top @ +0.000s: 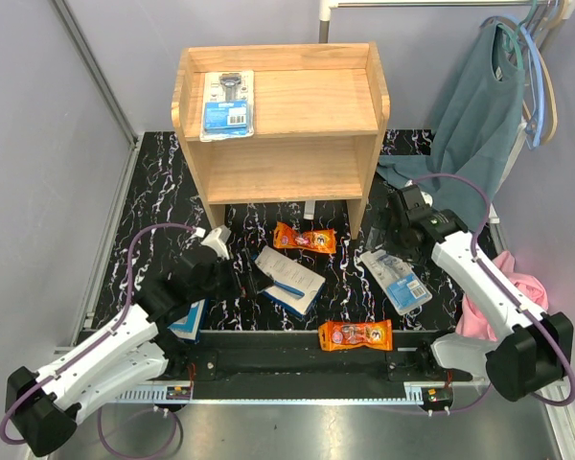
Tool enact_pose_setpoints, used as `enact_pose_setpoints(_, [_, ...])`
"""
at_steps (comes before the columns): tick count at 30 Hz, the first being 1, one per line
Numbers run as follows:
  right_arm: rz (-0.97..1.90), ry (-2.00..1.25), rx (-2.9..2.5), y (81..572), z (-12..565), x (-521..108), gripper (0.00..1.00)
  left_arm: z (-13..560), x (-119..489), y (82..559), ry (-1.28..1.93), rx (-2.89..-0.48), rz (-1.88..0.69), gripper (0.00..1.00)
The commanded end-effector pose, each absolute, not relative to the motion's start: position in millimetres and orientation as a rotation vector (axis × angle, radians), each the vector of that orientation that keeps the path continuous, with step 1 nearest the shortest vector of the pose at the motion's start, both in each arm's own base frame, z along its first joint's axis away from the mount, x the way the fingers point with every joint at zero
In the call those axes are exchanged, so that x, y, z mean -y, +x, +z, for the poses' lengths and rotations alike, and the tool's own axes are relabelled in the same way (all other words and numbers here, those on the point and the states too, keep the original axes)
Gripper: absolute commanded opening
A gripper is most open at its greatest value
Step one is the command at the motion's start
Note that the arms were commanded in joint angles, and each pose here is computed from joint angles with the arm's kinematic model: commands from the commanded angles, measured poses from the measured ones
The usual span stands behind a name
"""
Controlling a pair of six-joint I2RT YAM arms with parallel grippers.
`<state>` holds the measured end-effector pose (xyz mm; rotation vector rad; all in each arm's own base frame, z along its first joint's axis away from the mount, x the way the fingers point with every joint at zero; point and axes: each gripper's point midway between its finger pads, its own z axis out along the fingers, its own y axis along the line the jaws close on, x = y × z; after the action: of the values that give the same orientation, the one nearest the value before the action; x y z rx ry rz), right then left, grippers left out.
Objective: Place and organize the shaving razors onto the shelf
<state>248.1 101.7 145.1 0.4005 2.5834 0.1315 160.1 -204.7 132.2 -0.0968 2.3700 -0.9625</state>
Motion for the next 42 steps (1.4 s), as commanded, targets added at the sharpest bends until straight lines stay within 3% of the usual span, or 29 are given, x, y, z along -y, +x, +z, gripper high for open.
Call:
enact_pose_setpoints(1, [0.233, 0.340, -2.617, 253.9, 129.9, -102.0, 1.00, 140.6, 216.7, 164.1, -0.085, -2.324, -1.030, 0.99])
enact_pose_setpoints(5, [0.329, 0.405, -2.648, 252.0, 107.4, -97.7, 1.00, 141.1, 220.3, 163.2, -0.074, -2.325, -1.039, 0.99])
enact_pose_setpoints(19, [0.229, 0.512, -2.763, 251.2, 54.1, -74.1, 1.00, 133.5, 230.6, 159.5, -0.060, -2.348, -1.058, 0.99])
enact_pose_setpoints(42, [0.066, 0.421, -2.806, 278.4, 31.1, -58.8, 1.00, 123.9, 238.8, 152.5, -0.029, -2.383, -1.071, 0.99])
